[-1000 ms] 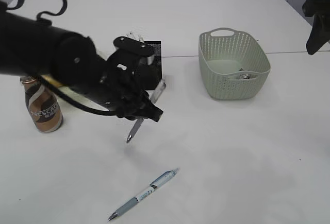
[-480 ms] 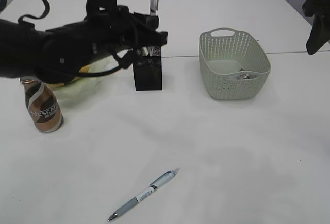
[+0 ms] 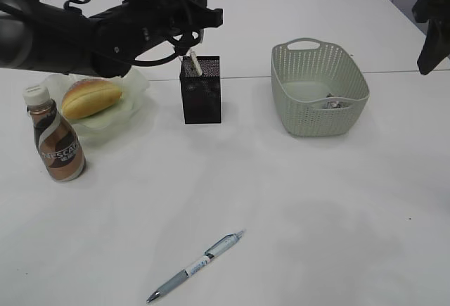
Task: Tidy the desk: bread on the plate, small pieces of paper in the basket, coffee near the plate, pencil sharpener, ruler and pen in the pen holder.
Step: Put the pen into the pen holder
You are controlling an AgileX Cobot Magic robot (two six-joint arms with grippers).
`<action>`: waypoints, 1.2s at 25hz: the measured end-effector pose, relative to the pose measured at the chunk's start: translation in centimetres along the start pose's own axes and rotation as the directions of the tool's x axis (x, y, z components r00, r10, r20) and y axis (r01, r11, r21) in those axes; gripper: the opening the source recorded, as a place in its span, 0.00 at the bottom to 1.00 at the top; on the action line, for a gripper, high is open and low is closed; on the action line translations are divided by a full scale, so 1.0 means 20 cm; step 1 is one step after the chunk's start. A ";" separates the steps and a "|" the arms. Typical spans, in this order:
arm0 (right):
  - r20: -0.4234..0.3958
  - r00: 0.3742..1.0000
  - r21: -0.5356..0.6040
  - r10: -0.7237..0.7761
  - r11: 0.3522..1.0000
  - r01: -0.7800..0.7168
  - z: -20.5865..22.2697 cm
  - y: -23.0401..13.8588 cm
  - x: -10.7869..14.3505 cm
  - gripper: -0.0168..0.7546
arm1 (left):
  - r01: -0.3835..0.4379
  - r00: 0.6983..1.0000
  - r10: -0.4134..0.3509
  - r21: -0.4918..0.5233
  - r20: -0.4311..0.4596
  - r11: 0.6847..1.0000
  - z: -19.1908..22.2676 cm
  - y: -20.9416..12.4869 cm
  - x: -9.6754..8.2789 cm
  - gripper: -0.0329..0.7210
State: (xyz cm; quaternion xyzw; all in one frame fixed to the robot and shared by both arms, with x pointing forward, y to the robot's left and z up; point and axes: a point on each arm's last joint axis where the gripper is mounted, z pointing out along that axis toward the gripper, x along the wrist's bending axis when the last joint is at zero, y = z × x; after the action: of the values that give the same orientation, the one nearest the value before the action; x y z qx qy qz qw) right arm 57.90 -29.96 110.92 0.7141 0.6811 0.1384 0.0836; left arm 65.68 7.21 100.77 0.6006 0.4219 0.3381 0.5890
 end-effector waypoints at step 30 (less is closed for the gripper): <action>0.014 1.000 -0.004 -0.005 1.000 0.005 0.00 0.00 -0.01 0.52 | -0.004 1.000 0.006 0.160 -0.011 0.987 0.14 -0.30 0.03 0.55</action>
State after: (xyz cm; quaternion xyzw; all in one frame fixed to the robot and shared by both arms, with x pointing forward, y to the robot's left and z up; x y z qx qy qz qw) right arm 57.93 -30.09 110.92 0.7133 0.6819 0.1344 0.0902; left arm 67.75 6.29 94.60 0.6451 0.4494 0.3080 0.5357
